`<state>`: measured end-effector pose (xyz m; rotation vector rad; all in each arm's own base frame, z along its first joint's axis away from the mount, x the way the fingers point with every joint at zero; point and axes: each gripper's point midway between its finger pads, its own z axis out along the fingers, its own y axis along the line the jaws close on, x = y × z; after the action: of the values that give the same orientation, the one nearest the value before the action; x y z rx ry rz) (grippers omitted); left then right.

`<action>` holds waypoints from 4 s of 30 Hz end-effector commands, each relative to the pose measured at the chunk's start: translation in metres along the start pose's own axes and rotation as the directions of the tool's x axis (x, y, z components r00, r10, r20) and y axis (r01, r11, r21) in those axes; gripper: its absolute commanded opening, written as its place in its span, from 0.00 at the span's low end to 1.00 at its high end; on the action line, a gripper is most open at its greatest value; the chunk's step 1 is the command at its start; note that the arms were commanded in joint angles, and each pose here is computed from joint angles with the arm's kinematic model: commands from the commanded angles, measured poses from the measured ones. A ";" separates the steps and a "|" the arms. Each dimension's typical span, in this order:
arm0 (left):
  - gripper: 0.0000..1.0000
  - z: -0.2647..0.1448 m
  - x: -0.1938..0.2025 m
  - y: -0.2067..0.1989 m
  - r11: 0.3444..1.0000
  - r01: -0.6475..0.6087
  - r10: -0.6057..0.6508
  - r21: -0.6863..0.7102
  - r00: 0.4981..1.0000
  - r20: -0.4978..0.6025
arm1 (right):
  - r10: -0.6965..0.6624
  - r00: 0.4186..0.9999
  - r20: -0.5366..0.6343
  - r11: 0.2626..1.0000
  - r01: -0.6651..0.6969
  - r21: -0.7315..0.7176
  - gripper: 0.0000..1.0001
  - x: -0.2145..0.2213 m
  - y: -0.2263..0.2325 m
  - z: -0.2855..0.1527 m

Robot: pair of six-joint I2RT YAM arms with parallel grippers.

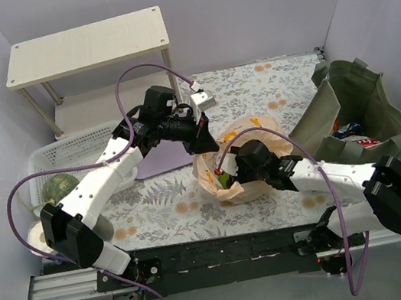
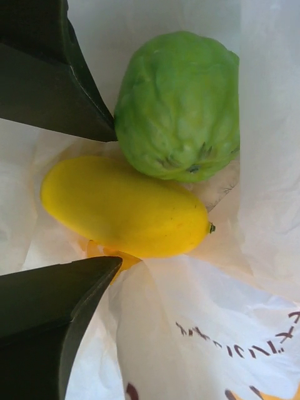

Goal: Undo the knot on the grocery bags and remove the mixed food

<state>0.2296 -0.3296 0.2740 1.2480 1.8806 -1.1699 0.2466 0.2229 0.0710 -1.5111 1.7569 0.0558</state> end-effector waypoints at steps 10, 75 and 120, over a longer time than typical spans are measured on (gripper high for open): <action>0.00 -0.008 0.007 0.005 1.000 -0.015 0.015 -0.006 1.000 0.021 | 0.046 0.999 0.022 0.999 -0.046 0.012 0.35 0.010 -0.032 0.015; 0.15 -0.054 -0.048 -0.088 0.955 -0.101 0.078 0.277 0.993 0.093 | 0.620 0.785 0.004 0.752 -0.593 -0.286 0.01 -0.021 -0.008 -0.087; 0.75 0.088 0.043 -0.008 0.918 0.178 -0.100 0.354 0.968 -0.229 | 0.634 0.750 0.187 0.720 -0.484 -0.498 0.01 -0.076 -0.021 -0.126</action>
<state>0.2071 -0.3894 0.1989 1.4502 2.0204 -1.6110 0.1781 0.2022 0.1719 -1.0435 2.0906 1.0199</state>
